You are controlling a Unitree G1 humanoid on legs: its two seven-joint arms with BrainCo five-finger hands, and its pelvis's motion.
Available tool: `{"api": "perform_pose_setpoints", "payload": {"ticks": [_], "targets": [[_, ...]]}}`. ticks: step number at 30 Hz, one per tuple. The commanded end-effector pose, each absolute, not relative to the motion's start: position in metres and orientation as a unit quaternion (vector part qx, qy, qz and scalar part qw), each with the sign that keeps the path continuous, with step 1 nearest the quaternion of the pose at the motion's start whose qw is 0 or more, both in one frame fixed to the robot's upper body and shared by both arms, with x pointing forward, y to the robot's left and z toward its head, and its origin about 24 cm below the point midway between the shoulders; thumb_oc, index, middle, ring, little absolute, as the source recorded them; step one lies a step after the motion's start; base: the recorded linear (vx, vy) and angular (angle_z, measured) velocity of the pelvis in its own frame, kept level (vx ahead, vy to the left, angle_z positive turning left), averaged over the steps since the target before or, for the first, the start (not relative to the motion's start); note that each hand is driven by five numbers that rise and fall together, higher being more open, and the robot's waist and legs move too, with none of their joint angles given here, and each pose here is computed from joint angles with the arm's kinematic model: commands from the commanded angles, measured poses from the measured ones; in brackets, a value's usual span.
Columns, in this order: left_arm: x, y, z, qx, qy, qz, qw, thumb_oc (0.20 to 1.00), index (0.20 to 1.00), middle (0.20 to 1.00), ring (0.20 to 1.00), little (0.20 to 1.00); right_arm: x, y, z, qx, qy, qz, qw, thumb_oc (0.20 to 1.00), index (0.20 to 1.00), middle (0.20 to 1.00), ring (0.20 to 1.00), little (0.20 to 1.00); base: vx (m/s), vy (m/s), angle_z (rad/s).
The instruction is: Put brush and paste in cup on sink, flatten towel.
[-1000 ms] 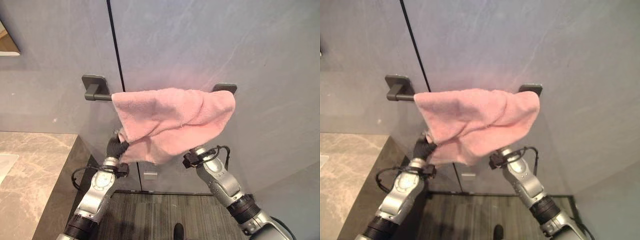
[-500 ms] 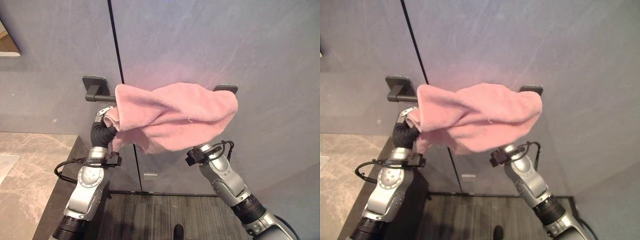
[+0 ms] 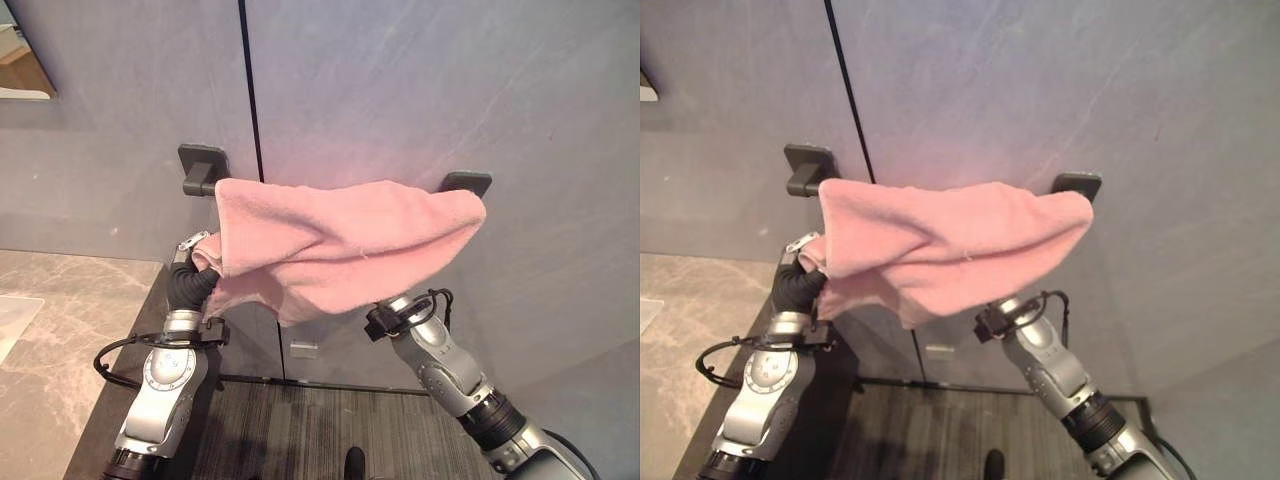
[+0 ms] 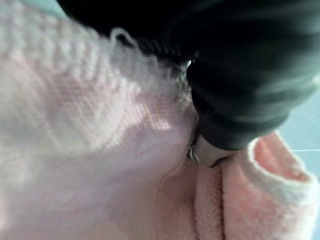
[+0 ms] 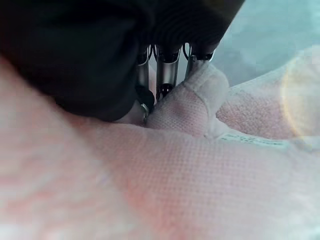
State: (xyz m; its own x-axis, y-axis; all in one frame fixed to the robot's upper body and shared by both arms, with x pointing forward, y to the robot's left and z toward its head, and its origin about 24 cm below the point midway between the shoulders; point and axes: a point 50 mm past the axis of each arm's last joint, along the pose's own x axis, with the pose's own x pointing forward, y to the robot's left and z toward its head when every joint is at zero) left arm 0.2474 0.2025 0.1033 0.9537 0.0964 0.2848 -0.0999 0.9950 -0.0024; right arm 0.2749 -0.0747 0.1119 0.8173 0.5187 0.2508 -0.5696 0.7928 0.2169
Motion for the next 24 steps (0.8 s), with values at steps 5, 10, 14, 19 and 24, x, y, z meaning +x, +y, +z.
{"api": "perform_pose_setpoints", "payload": {"ticks": [5, 10, 14, 19, 24], "targets": [[0.261, 0.199, 0.086, 0.007, -0.105, 0.028, 0.994, 0.200, 0.200, 0.200, 0.200, 0.200, 0.286, -0.075, 0.123, 0.078, -0.130, 0.281, 0.948, 0.200, 0.200, 0.200, 0.200, 0.200, 0.00, 0.000, 0.00], [0.264, 0.196, 0.057, 0.041, -0.040, 0.019, 0.998, 0.959, 0.959, 0.959, 0.959, 0.959, 0.287, -0.086, 0.085, 0.036, -0.061, 0.245, 0.967, 1.000, 1.000, 1.000, 1.000, 1.000, 0.00, 0.000, 0.00], [0.262, 0.194, 0.034, 0.076, 0.009, 0.012, 0.997, 1.000, 1.000, 1.000, 1.000, 1.000, 0.285, -0.096, 0.047, 0.008, 0.010, 0.209, 0.978, 1.000, 1.000, 1.000, 1.000, 1.000, 0.00, 0.000, 0.00], [0.257, 0.194, -0.004, 0.115, 0.091, 0.003, 0.989, 1.000, 1.000, 1.000, 1.000, 1.000, 0.283, -0.111, 0.009, -0.021, 0.090, 0.169, 0.981, 1.000, 1.000, 1.000, 1.000, 1.000, 0.00, 0.000, 0.00], [0.239, 0.199, -0.044, 0.134, 0.182, 0.011, 0.974, 1.000, 1.000, 1.000, 1.000, 1.000, 0.264, -0.137, -0.033, -0.034, 0.176, 0.123, 0.976, 1.000, 1.000, 1.000, 1.000, 1.000, -0.02, -0.004, -0.03]]}}
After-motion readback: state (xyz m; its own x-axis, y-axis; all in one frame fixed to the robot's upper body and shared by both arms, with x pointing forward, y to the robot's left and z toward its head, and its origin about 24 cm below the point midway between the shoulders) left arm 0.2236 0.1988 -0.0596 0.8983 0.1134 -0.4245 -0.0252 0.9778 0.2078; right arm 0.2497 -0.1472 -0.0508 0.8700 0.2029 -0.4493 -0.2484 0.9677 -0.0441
